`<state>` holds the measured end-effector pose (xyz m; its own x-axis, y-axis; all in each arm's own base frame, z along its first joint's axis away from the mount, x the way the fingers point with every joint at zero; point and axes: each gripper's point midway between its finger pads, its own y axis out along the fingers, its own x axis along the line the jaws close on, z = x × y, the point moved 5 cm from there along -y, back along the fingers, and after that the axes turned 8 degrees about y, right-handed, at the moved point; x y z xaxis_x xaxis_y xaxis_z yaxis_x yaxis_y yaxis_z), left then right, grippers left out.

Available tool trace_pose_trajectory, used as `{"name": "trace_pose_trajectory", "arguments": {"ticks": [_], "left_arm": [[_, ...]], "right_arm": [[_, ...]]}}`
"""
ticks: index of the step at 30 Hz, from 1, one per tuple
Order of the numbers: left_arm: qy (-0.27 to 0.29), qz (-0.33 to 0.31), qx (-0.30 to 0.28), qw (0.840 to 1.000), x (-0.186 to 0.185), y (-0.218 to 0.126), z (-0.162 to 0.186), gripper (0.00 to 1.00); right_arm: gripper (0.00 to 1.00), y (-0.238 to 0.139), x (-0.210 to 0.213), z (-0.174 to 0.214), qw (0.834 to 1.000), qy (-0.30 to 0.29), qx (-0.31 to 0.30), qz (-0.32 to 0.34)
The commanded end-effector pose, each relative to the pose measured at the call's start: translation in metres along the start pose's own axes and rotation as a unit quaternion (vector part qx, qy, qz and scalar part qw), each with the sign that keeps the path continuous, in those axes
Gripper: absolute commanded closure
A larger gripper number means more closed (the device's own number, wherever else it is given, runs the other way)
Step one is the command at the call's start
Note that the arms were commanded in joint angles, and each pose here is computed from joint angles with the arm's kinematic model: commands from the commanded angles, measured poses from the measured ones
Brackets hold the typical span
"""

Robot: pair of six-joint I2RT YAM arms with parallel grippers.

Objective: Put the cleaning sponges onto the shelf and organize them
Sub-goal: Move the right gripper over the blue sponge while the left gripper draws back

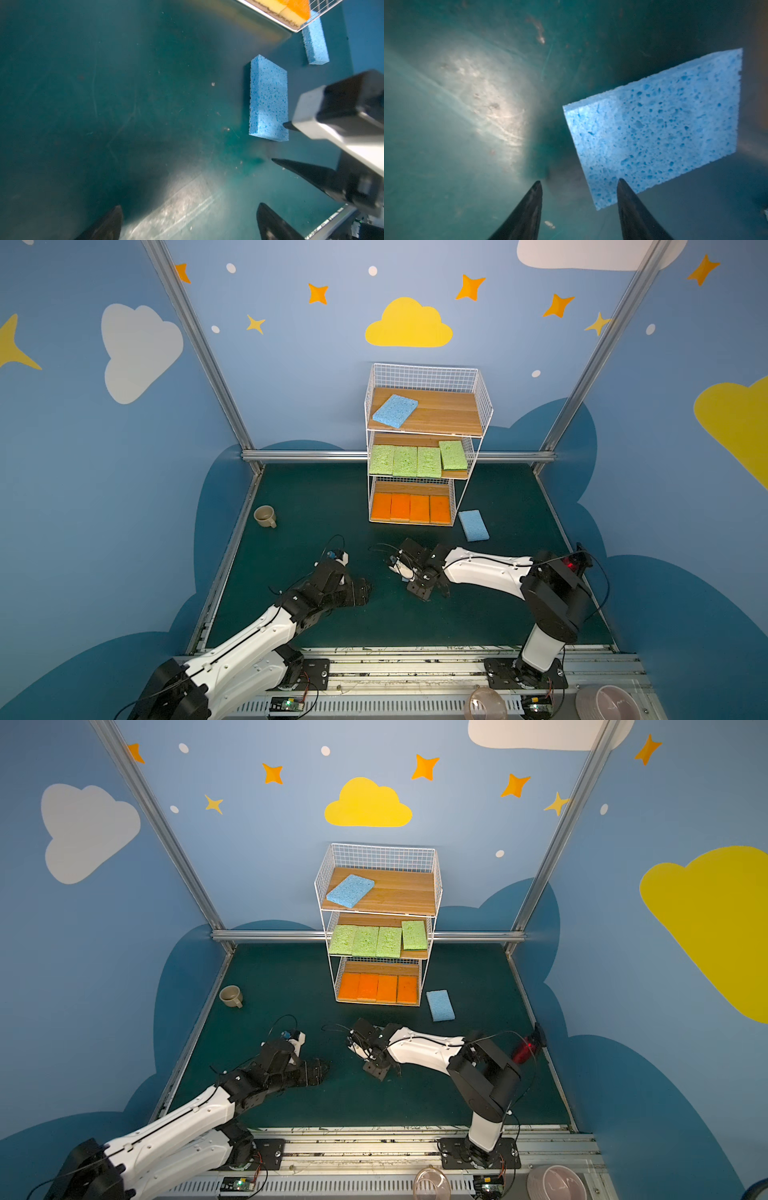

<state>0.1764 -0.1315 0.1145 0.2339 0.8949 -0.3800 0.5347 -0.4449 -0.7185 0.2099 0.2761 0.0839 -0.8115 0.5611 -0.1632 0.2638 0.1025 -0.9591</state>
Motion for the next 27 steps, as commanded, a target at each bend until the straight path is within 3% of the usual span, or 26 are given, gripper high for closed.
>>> {"name": "trace_pose_trajectory", "arguments": {"ticks": [1,8,17,19,24,27], "left_arm": [[0.008,-0.015,-0.007,1.0,0.008,-0.009,0.007,0.0],[-0.001,-0.012,-0.051,0.999,0.014,-0.015,0.009,0.0],[-0.005,-0.029,-0.026,0.999,0.015,-0.005,0.007,0.0],[-0.005,-0.031,-0.024,0.999,0.014,-0.004,0.006,0.0],[-0.001,-0.034,-0.03,0.999,0.013,-0.006,0.001,0.0],[-0.004,-0.028,-0.037,0.999,0.01,-0.006,-0.004,0.0]], "right_arm": [[0.43,-0.004,-0.006,-0.014,1.0,-0.007,-0.014,0.015],[0.44,0.001,-0.002,-0.018,1.0,-0.01,-0.016,0.003],[0.49,0.023,-0.002,-0.02,1.0,-0.009,0.004,0.018],[0.57,0.024,-0.004,-0.02,1.0,-0.008,0.009,0.021],[0.9,0.017,-0.008,-0.019,0.999,-0.006,0.003,0.035],[0.98,0.002,-0.012,-0.021,0.999,-0.001,-0.013,0.048]]}}
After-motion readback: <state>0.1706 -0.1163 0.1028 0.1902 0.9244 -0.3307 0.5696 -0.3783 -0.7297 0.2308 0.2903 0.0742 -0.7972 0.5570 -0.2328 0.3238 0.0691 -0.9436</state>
